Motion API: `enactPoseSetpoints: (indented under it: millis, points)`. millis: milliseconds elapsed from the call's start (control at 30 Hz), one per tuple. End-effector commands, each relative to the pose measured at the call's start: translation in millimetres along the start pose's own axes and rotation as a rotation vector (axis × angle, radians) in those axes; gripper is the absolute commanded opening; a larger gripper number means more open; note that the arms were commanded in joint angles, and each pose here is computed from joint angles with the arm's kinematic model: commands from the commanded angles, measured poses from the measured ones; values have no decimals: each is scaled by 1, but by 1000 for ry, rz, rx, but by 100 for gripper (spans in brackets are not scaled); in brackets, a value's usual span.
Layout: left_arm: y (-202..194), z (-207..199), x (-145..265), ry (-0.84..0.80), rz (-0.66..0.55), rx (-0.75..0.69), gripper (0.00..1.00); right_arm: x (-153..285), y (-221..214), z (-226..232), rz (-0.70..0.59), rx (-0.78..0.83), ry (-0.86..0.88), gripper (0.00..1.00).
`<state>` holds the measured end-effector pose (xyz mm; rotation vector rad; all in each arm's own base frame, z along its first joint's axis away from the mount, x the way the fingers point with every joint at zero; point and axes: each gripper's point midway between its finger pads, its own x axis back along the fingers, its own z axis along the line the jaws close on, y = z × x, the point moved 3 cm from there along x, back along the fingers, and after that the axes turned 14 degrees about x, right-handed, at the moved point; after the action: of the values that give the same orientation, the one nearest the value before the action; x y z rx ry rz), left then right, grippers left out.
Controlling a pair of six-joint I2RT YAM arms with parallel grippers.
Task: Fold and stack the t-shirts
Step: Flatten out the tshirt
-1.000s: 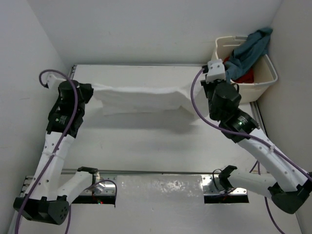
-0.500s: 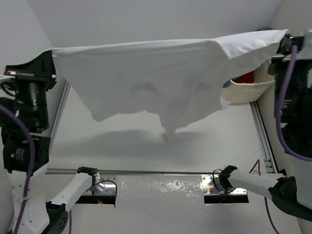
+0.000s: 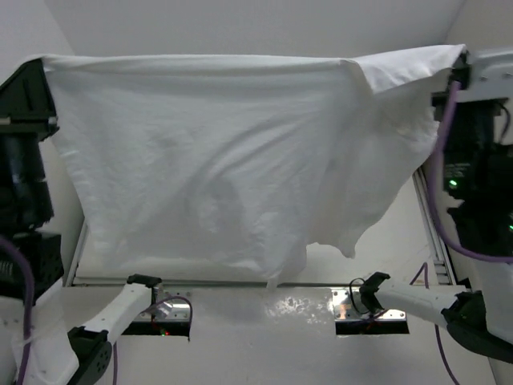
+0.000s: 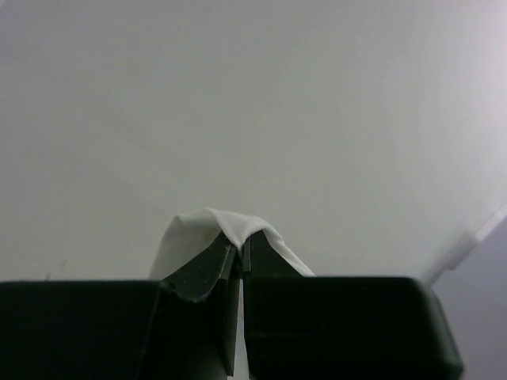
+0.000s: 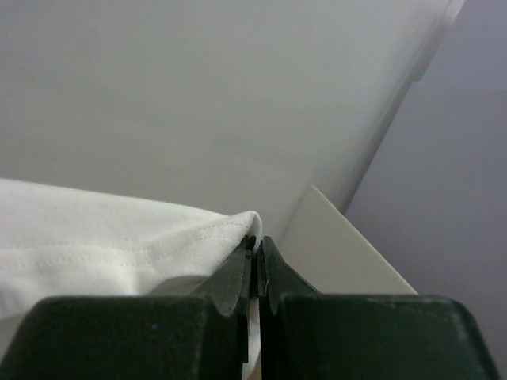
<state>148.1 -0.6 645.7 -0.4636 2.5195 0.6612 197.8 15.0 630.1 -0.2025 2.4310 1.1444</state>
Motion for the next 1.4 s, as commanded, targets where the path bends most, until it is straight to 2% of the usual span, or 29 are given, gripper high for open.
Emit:
enactPoseSetpoints:
  millis: [0,33,100,167,200,267,300,367,400,433,467,500,533,567,600,633,800,933,967,1033,1200,1367]
  points:
    - [-45,75,-51,239,0,-116,0,-29,-30,44,182,161,-86,0]
    - [-55,89,-56,275,6,-127,0,-34,-36,58,201,186,-85,0]
    - [-91,142,-69,394,42,-174,0,-53,-56,105,248,241,-31,0]
    - [-121,192,-71,511,70,-209,0,-68,-87,129,333,271,34,0]
    - [-140,220,-74,566,93,-233,0,-79,-100,154,326,190,96,0]
    - [-179,281,-69,683,149,-266,0,-91,-158,204,433,175,194,0]
    - [-191,302,-67,712,174,-280,0,-95,-174,229,429,162,269,0]
    - [-211,352,-62,780,197,-297,0,-96,-224,292,500,170,419,1]
    - [-233,395,-56,858,250,-334,0,-97,-239,319,515,112,480,2]
    - [-229,413,-67,894,237,-334,7,-95,-278,362,577,120,577,5]
    - [-262,460,-53,997,388,-336,15,-103,-286,378,595,79,591,15]
    - [-262,477,-57,1045,409,-334,27,-105,-299,396,629,94,629,32]
    - [-261,472,-81,1016,411,-326,68,-107,-307,413,654,95,679,67]
    - [-268,482,-79,1048,446,-346,76,-110,-322,432,721,92,703,74]
    - [-276,491,-82,1053,468,-356,93,-110,-328,437,741,101,709,78]
    - [-278,485,-93,997,468,-343,100,-111,-329,439,749,105,713,93]
    - [-278,466,-95,915,493,-310,100,-87,-319,433,769,13,752,99]
    - [-297,462,-59,912,624,-302,100,-42,-323,430,867,-90,782,99]
    - [-298,462,-48,936,645,-307,100,-19,-336,435,932,-124,782,99]
    - [-313,467,-16,983,729,-313,100,10,-344,434,967,-143,807,99]
    - [-338,482,45,1018,865,-277,100,29,-347,460,939,-232,908,99]
    - [-354,502,76,1064,945,-257,100,24,-367,490,987,-256,912,99]
